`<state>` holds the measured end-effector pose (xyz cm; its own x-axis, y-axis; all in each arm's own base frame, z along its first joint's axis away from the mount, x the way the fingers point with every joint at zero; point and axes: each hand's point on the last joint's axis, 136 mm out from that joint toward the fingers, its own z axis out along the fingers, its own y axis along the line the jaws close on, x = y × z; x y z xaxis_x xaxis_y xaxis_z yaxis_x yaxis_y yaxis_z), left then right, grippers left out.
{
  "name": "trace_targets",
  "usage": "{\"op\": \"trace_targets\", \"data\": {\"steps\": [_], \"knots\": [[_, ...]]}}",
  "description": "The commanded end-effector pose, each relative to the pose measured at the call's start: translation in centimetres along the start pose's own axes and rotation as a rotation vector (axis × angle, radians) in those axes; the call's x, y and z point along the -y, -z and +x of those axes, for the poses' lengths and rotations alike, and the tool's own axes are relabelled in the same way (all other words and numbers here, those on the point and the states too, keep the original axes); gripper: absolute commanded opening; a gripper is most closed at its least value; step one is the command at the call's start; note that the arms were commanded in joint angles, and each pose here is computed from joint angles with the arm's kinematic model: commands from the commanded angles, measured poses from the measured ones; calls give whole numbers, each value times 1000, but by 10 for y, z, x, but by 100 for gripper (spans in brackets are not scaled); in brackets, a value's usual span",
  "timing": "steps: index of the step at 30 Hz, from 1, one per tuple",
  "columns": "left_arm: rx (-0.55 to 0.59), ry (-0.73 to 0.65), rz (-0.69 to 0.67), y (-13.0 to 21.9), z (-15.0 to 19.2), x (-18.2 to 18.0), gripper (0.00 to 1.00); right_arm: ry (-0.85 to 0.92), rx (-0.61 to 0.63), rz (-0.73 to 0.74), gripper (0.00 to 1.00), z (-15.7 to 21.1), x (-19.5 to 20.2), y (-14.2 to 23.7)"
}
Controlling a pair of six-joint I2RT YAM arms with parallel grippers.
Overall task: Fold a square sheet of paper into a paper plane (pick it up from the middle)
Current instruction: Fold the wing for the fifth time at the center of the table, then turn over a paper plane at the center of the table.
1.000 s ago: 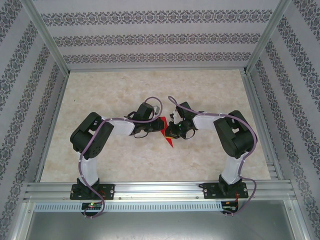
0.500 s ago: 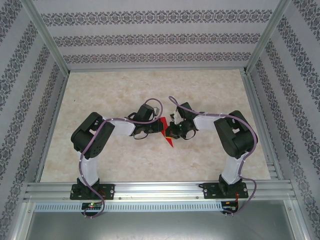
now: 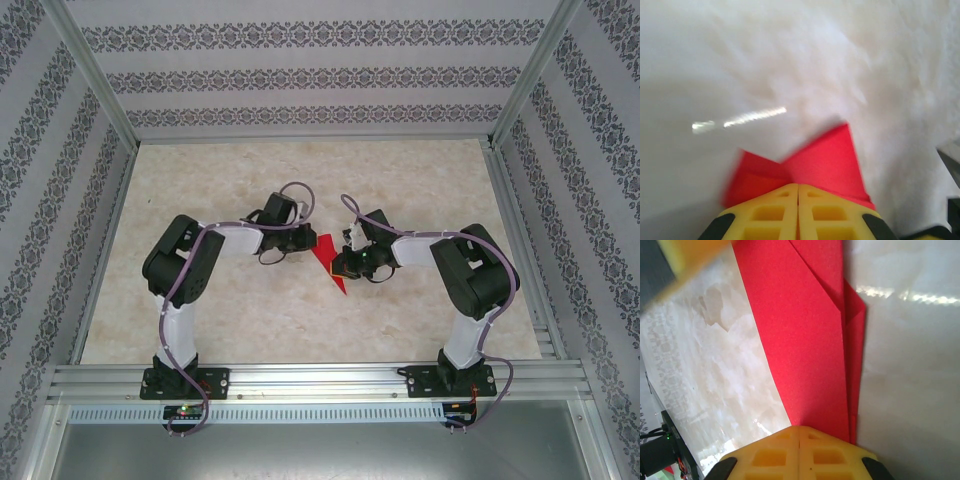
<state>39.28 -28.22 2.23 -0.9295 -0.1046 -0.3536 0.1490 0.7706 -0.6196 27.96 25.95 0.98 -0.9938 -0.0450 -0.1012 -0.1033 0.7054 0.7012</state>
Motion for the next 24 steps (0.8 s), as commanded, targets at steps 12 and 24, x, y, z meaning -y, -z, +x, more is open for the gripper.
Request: {"op": "trace_targets", "data": {"steps": [12, 24], "knots": [[105, 32, -177, 44, -52, -30, 19, -50, 15, 53, 17, -8, -10, 22], [18, 178, -353, 99, -20, -3, 56, 41, 348, 42, 60, -54, -31, 114]]}}
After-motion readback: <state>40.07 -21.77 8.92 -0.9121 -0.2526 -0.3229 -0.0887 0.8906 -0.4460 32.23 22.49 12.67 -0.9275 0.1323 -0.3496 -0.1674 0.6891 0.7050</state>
